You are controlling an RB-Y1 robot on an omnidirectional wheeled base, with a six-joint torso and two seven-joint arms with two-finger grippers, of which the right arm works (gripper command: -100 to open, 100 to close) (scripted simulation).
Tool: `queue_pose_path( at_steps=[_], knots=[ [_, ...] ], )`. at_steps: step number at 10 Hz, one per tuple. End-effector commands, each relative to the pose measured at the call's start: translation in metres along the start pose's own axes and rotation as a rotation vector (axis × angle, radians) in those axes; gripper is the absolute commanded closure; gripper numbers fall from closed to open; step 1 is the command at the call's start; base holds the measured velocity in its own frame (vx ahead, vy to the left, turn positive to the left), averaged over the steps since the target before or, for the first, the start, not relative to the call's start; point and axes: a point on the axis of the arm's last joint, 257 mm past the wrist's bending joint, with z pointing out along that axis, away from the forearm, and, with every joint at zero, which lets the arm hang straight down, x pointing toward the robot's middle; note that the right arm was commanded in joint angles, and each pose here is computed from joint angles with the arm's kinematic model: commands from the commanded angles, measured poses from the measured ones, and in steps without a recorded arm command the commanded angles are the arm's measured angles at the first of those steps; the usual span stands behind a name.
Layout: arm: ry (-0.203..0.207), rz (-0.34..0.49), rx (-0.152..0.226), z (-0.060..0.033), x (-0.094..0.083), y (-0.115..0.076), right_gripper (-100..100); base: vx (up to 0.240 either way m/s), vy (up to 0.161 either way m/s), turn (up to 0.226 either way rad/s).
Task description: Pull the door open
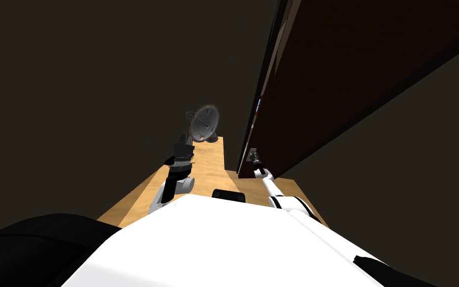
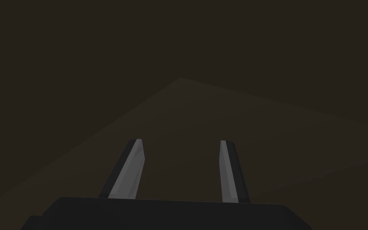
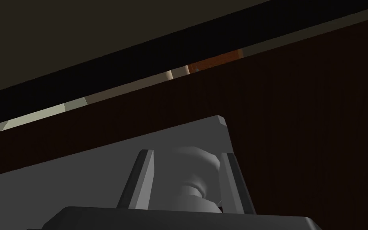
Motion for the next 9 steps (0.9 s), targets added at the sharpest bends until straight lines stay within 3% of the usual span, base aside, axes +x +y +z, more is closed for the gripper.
queue_pose_path(
  at_steps=[1,5,6,9],
  knots=[
    [-0.001,0.061,0.011,-0.0003,0.002,-0.006,100,-0.036,-0.027,0.018],
    [0.0,0.166,0.013,0.0028,0.005,-0.007,100,-0.035,-0.021,0.016],
    [0.005,0.197,-0.001,0.007,0.01,-0.001,-100,-0.052,-0.022,0.006],
    [-0.001,0.298,-0.003,0.0092,0.014,-0.003,-100,-0.07,-0.038,0.019]
  ],
)
